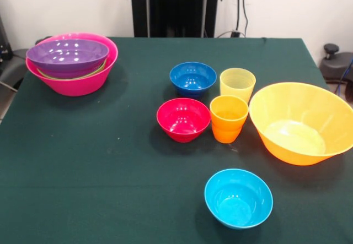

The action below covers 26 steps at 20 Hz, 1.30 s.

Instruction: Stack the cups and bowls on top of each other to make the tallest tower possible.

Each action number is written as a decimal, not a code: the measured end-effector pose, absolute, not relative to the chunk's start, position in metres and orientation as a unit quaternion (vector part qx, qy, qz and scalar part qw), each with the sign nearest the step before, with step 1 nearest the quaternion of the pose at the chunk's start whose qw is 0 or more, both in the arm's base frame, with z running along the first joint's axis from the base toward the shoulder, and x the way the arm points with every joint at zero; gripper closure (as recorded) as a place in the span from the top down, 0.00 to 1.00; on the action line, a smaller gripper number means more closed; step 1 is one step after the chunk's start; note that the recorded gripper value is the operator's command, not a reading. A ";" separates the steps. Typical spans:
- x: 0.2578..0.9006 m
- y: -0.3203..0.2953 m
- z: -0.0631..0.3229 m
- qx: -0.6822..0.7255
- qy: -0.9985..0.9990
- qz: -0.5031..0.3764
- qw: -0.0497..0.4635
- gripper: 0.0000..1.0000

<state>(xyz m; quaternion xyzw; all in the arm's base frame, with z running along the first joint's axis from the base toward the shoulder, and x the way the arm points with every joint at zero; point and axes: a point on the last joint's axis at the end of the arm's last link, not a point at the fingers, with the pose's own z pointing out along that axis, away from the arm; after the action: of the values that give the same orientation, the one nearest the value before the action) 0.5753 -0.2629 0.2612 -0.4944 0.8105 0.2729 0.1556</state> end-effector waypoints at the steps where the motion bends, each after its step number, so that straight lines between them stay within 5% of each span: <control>1: 0.575 -0.263 0.261 -0.495 0.811 0.271 0.156 0.00; 26: 0.569 -0.231 0.147 -0.545 0.792 0.252 0.113 0.00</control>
<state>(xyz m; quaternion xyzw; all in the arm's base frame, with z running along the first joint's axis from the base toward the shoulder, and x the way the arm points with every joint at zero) 0.5694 -0.2310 0.1475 -0.5445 0.7921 0.2517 0.1130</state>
